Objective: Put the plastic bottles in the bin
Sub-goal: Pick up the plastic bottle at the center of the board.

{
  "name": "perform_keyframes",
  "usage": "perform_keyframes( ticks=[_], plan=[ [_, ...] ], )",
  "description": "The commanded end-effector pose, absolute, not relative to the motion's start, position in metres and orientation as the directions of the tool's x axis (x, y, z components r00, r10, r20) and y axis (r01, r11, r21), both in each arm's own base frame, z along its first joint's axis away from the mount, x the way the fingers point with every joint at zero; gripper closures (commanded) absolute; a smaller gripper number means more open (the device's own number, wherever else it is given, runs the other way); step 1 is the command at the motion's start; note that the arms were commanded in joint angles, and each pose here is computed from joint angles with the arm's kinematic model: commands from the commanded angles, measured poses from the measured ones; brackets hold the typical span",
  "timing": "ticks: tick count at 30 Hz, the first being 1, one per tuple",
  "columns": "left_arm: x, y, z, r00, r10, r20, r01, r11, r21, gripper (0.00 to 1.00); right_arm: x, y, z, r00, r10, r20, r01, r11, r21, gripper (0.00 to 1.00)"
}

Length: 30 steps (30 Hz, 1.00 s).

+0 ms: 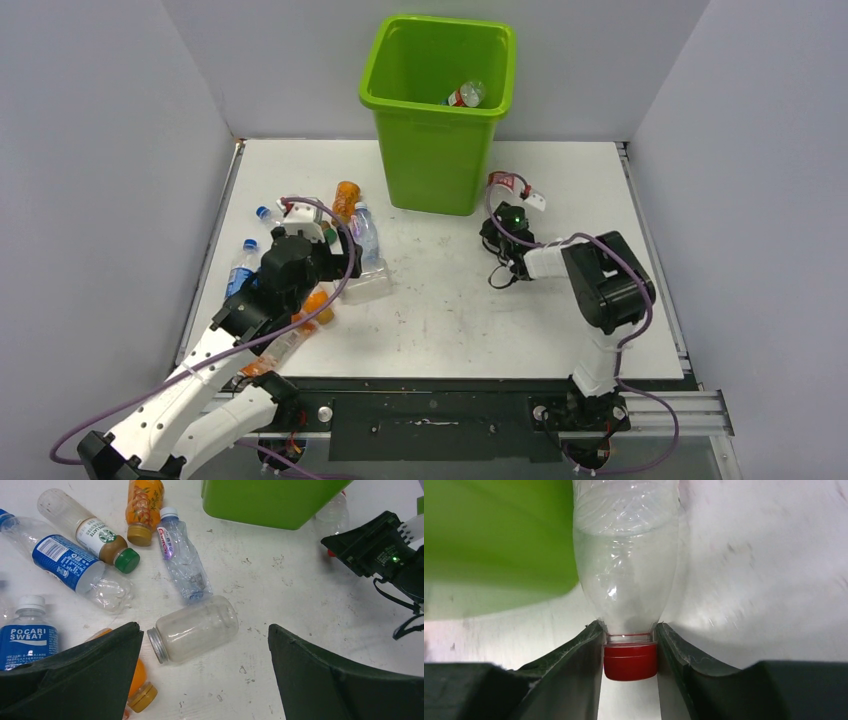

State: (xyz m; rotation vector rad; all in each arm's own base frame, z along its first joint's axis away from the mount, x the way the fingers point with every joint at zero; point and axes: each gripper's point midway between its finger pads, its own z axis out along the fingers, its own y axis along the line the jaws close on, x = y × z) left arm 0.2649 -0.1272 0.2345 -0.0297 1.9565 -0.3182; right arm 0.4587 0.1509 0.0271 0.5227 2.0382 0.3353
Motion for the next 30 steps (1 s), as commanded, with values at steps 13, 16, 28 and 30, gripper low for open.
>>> perform_keyframes(
  ticks=[13, 16, 28, 30],
  plan=[
    [0.258, -0.142, 0.27, -0.259, -0.162, -0.952, 0.269, 0.935, -0.232, 0.03, 0.227, 0.201, 0.128, -0.666, 0.183, -0.724, -0.189, 0.897, 0.4, 0.95],
    [0.253, -0.148, 0.28, -0.178, -0.175, -0.968, 0.329, 0.917, -0.227, 0.04, 0.195, 0.207, 0.147, -0.714, 0.087, -0.695, -0.28, 0.874, 0.397, 0.95],
    [0.154, -0.219, 0.341, 0.327, -0.062, -0.943, 0.804, 0.542, 0.244, 0.04, 0.121, 0.228, 0.22, -0.718, -0.18, -0.672, -0.578, 0.692, 0.432, 0.95],
    [0.151, -0.226, 0.334, 0.424, 0.06, -0.904, 0.779, 0.486, 0.397, 0.04, 0.114, 0.234, 0.219, -0.714, -0.254, -0.652, -0.624, 0.652, 0.43, 0.95]
  ],
)
